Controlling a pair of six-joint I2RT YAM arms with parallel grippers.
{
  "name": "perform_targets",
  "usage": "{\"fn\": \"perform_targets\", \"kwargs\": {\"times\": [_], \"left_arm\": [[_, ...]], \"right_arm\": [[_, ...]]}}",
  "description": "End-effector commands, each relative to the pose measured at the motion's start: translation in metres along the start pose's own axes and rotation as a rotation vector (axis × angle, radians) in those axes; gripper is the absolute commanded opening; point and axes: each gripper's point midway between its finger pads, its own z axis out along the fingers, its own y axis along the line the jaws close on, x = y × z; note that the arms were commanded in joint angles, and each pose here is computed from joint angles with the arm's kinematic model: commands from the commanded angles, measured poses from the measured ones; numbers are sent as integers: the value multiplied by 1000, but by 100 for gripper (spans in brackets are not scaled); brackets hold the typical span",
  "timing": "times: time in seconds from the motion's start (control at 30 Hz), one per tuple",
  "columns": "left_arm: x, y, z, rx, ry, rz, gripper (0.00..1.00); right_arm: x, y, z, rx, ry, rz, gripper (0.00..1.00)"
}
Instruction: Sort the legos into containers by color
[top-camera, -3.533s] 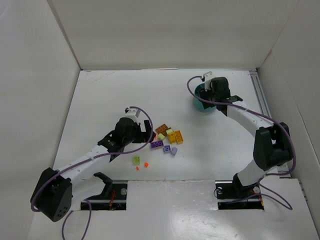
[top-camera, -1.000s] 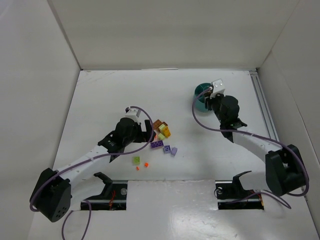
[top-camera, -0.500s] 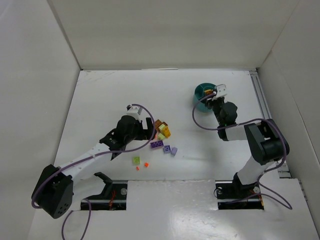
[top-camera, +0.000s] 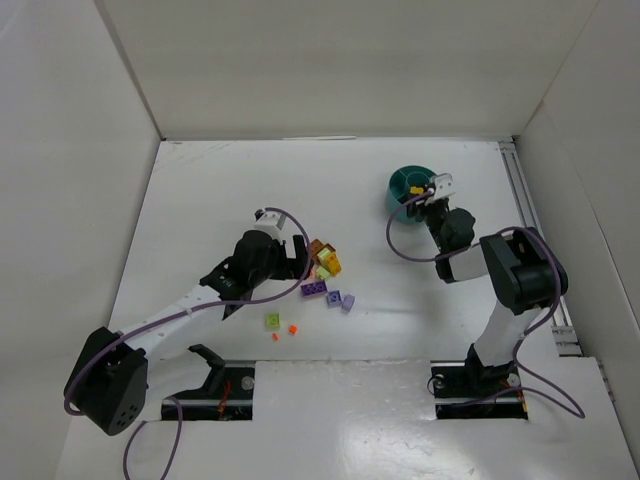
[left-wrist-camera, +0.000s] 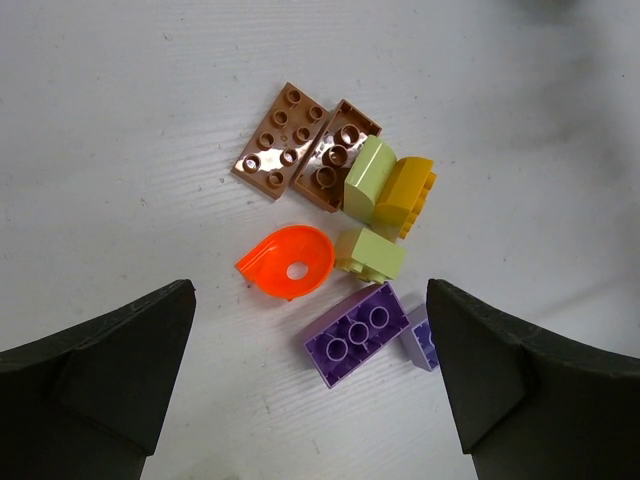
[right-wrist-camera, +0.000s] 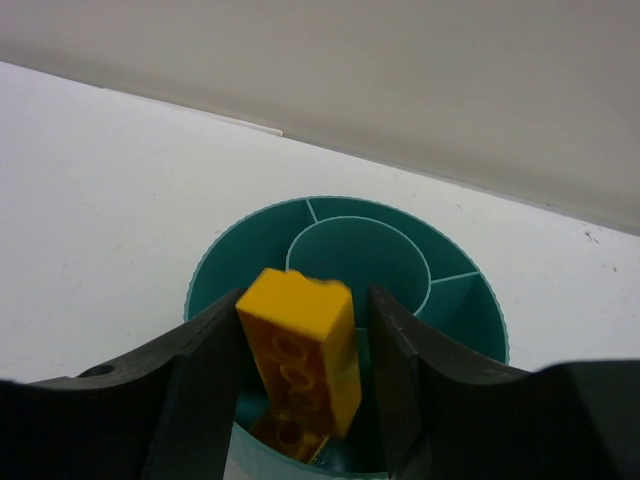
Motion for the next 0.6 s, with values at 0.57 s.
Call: {"fn": "perform_targets", "kwargs": {"times": [0.57], "left_arm": [[-37, -44, -3, 129, -58, 59, 100]], "right_arm": [[-111, -16, -18, 26, -195, -45, 74]]}}
